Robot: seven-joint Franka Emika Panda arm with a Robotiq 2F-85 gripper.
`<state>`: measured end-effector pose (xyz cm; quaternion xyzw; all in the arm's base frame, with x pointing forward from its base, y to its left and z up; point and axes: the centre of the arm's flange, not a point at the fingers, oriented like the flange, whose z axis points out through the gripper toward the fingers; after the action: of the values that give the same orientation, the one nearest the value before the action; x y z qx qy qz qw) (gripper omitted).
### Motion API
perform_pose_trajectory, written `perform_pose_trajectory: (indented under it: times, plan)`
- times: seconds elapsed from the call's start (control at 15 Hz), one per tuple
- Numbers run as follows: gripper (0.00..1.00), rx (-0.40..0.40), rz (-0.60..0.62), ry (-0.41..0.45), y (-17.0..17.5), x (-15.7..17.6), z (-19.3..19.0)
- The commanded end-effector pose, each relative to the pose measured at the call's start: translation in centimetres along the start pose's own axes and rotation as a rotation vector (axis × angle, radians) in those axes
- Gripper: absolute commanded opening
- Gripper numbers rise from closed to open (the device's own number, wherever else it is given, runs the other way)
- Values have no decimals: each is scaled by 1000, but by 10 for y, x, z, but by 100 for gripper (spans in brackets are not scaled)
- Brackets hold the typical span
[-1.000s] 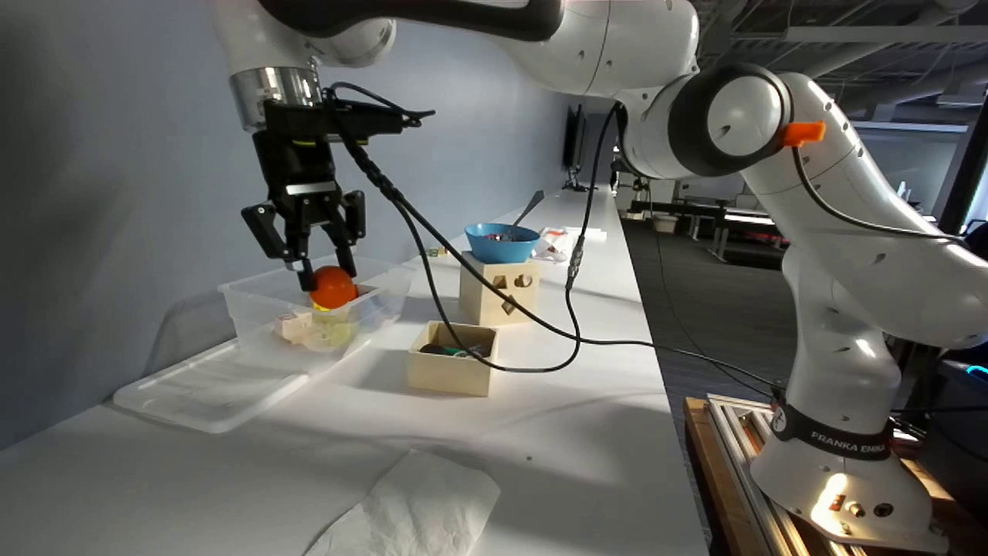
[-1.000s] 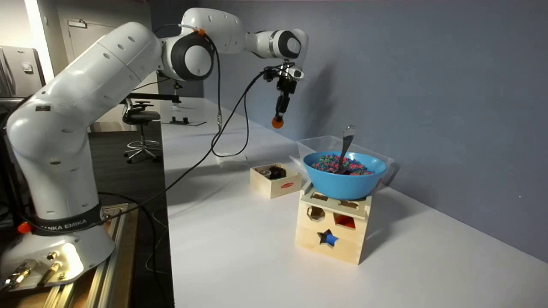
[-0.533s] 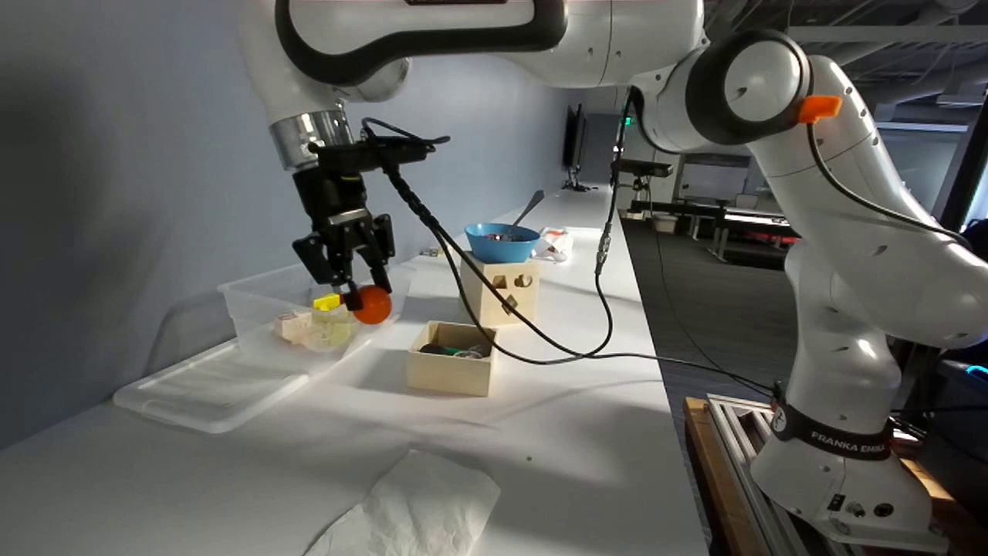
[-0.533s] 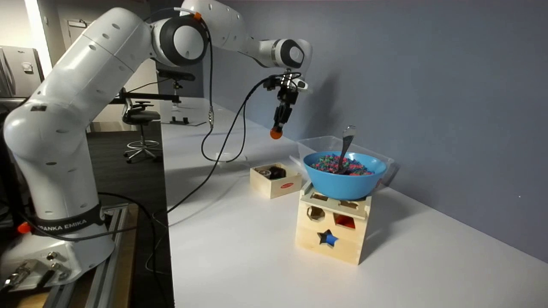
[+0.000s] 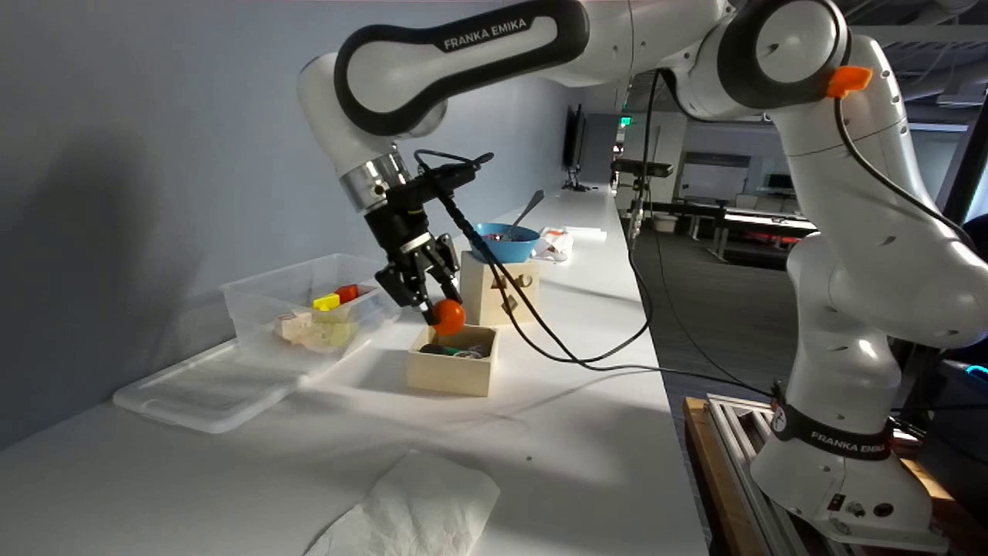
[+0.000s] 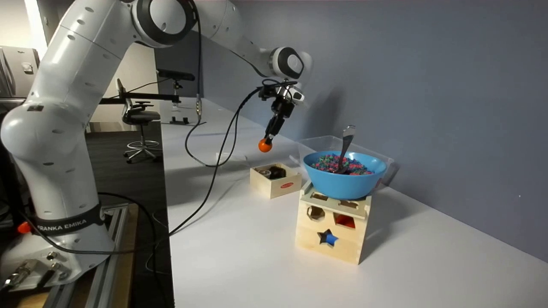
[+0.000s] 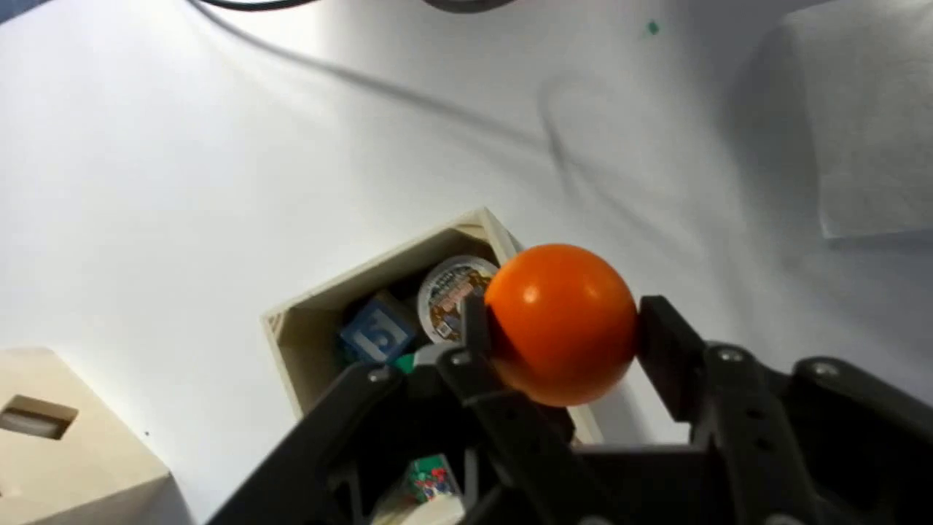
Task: Pick up the white and orange object and put them in the box
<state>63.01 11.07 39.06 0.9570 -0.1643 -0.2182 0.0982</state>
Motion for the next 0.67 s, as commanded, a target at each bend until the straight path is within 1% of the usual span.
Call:
perform_pose_trajectory:
  times: [0.0,0.07,0.13,0.33,0.4,0.47,0.6]
  plan:
    - [29,47,67,-20,59,-37,50]
    - [29,4,31,-17,22,1,14]
    - [54,5,40,-24,29,1,18]
    - [54,6,37,-21,27,2,17]
    - [29,4,32,-19,23,1,17]
    - [29,-37,-20,15,32,-1,22]
    - [29,-100,-138,42,51,0,32]
